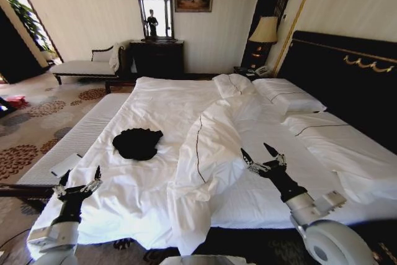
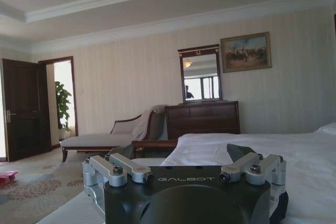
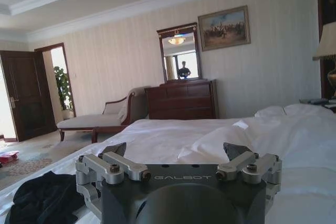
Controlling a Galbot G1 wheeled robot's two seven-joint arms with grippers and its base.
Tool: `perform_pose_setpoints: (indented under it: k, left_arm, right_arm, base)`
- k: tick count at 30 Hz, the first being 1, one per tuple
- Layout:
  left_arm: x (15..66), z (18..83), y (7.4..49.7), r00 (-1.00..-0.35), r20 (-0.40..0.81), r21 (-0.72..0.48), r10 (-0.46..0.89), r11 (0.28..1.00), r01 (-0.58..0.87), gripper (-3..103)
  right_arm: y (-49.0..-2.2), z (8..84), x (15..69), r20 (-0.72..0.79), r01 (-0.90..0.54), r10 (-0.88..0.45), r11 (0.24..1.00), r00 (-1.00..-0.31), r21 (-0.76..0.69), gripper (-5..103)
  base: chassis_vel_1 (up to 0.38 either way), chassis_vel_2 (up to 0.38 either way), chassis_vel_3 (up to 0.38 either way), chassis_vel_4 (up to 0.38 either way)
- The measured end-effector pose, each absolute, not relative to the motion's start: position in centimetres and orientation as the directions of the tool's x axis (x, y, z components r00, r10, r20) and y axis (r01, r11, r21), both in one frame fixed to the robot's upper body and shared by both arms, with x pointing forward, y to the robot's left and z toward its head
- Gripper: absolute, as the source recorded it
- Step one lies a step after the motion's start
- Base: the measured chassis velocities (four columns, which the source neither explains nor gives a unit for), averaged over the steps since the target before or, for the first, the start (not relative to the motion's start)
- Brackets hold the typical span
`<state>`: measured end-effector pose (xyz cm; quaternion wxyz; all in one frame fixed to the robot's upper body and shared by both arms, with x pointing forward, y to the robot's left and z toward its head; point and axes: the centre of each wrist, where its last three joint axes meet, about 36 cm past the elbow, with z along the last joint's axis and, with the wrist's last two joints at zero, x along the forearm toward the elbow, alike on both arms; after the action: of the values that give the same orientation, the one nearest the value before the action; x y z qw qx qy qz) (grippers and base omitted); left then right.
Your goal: Fold the clothes on the bed.
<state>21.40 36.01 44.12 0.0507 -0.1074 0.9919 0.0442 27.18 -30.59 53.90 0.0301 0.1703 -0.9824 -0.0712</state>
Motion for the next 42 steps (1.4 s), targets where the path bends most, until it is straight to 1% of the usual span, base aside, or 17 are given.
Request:
perform_pose_setpoints:
  k: [3,6,9,15,22,27,34,42]
  left_arm:
    - [21.5,44.3,35.9,-0.972,-0.112,0.08,-0.208,0.973,-0.217,100]
    - [21.2,44.4,35.6,-0.971,-0.112,0.082,-0.212,0.972,-0.221,100]
    - [20.9,44.4,35.4,-0.97,-0.109,0.082,-0.218,0.97,-0.228,100]
    - [20.6,44.2,35.4,-0.968,-0.104,0.083,-0.23,0.967,-0.239,100]
    - [20.7,43.8,34.8,-0.969,-0.102,0.091,-0.225,0.968,-0.234,100]
    - [20.7,43.6,34.7,-0.969,-0.097,0.098,-0.225,0.967,-0.234,100]
    - [20.4,43.4,35.5,-0.967,-0.086,0.101,-0.24,0.964,-0.248,100]
    - [20.8,43.0,35.5,-0.966,-0.085,0.092,-0.242,0.964,-0.25,100]
  right_arm:
    - [-30.9,54.4,28.6,0.067,-0.338,-0.354,0.925,-0.933,0.172,100]
    - [-31.6,54.9,31.4,0.1,-0.351,-0.37,0.921,-0.924,0.171,100]
    - [-32.2,54.4,32.7,0.126,-0.336,-0.358,0.926,-0.925,0.171,100]
    - [-32.2,52.4,32.4,0.202,-0.301,-0.335,0.936,-0.92,0.181,100]
    - [-31.3,51.7,31.1,0.253,-0.33,-0.358,0.932,-0.899,0.149,100]
    - [-31.2,51.1,32.4,0.277,-0.332,-0.359,0.933,-0.891,0.139,100]
    - [-31.1,49.8,34.2,0.324,-0.297,-0.342,0.938,-0.882,0.18,100]
    - [-30.1,48.5,34.3,0.371,-0.292,-0.349,0.935,-0.861,0.201,100]
  base:
    - [0.0,0.0,0.0,0.0]
    - [0.0,0.0,0.0,0.0]
    - [0.0,0.0,0.0,0.0]
    - [0.0,0.0,0.0,0.0]
    - [0.0,0.0,0.0,0.0]
    - [0.0,0.0,0.0,0.0]
    - [0.0,0.0,0.0,0.0]
    - [0.0,0.0,0.0,0.0]
